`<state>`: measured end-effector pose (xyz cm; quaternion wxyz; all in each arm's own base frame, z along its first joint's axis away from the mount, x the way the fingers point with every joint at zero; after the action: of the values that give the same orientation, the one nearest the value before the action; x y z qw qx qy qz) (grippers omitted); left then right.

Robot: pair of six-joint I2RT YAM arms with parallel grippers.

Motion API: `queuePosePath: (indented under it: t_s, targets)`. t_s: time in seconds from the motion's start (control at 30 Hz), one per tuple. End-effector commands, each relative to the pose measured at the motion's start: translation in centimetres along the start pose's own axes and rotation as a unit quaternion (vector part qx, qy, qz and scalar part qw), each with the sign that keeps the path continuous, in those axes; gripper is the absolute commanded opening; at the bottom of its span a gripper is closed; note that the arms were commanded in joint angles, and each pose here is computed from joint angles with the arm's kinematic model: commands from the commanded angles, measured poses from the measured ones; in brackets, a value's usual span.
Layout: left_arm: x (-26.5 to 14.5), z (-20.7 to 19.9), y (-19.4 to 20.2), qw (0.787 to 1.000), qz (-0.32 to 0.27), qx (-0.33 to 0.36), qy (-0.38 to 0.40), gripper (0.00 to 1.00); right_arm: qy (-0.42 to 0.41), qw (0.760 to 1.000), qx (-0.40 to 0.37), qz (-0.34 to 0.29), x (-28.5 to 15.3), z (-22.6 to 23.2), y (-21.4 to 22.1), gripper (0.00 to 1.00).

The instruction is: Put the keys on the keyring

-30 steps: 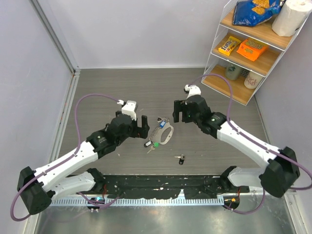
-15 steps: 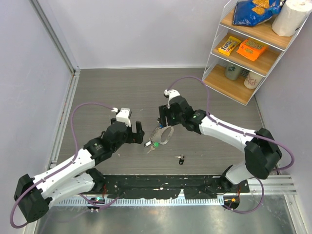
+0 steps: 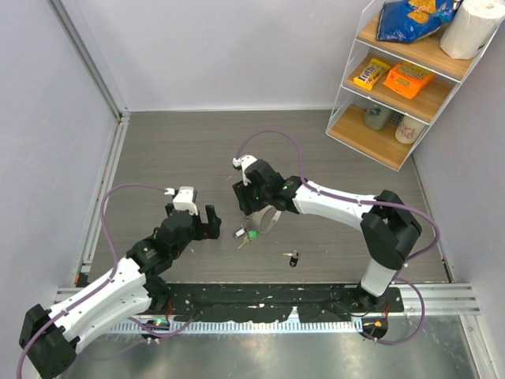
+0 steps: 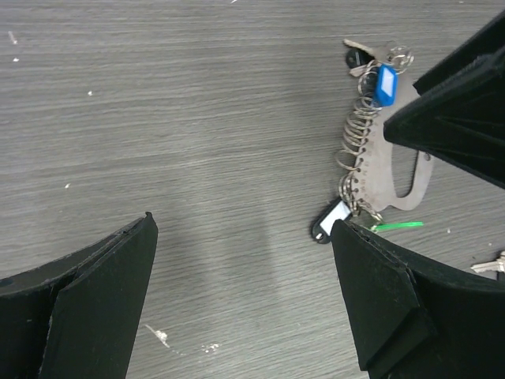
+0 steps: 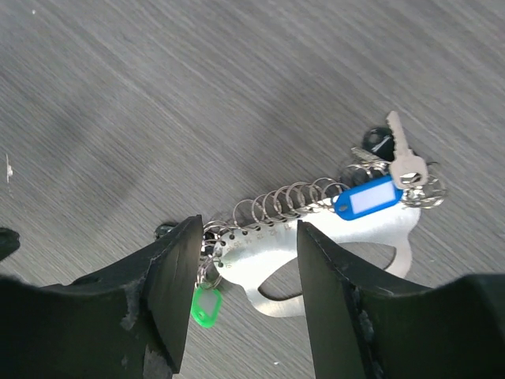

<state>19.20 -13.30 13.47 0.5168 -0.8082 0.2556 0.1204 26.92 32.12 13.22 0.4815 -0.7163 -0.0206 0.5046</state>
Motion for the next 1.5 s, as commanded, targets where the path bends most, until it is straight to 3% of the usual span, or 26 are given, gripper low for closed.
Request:
queuePosePath:
  t_s: [0.0, 0.43, 0.8, 1.23, 1.47]
  targets:
    - [0.2, 0.3, -1.1, 0.999, -0.039, -0.028, 0.001, 0.99, -0.019, 1.0, -0.005, -0.004, 0.3, 1.5, -0.8, 0.56]
    - [-0.2, 0.6, -0.7, 0.999, -0.034, -0.036, 0.018, 0.99, 0.028, 0.997, 0.07, 0.018, 2.1, 2.7, 1.6, 0.51]
    - [-0.3, 0.4, -0.7, 0.998, -0.034, -0.04, 0.029, 0.99, 0.117, 0.99, 0.066, 0.032, 4.5, 0.6, 0.8, 0.44]
    - [-0.5, 0.3, -0.7, 0.998, -0.037, -0.041, 0.034, 0.99, 0.098, 0.992, 0.049, 0.055, 5.6, 1.1, 1.5, 0.4]
    - [-0.4, 0.4, -0.7, 0.998, -0.037, -0.043, 0.033, 0.99, 0.129, 0.989, 0.045, 0.05, 5.6, 0.2, 1.5, 0.39]
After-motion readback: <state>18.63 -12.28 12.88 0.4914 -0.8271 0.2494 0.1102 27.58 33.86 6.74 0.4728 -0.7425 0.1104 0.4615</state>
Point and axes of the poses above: each gripper's point midway between its finger pads, its own x axis out along the fingers, its own z axis along the line the jaws close on, y = z × x, the point moved 4 cm from there along -x, back along the fingers, and after that the axes turned 13 degrees about -x, right-handed, at the moved point
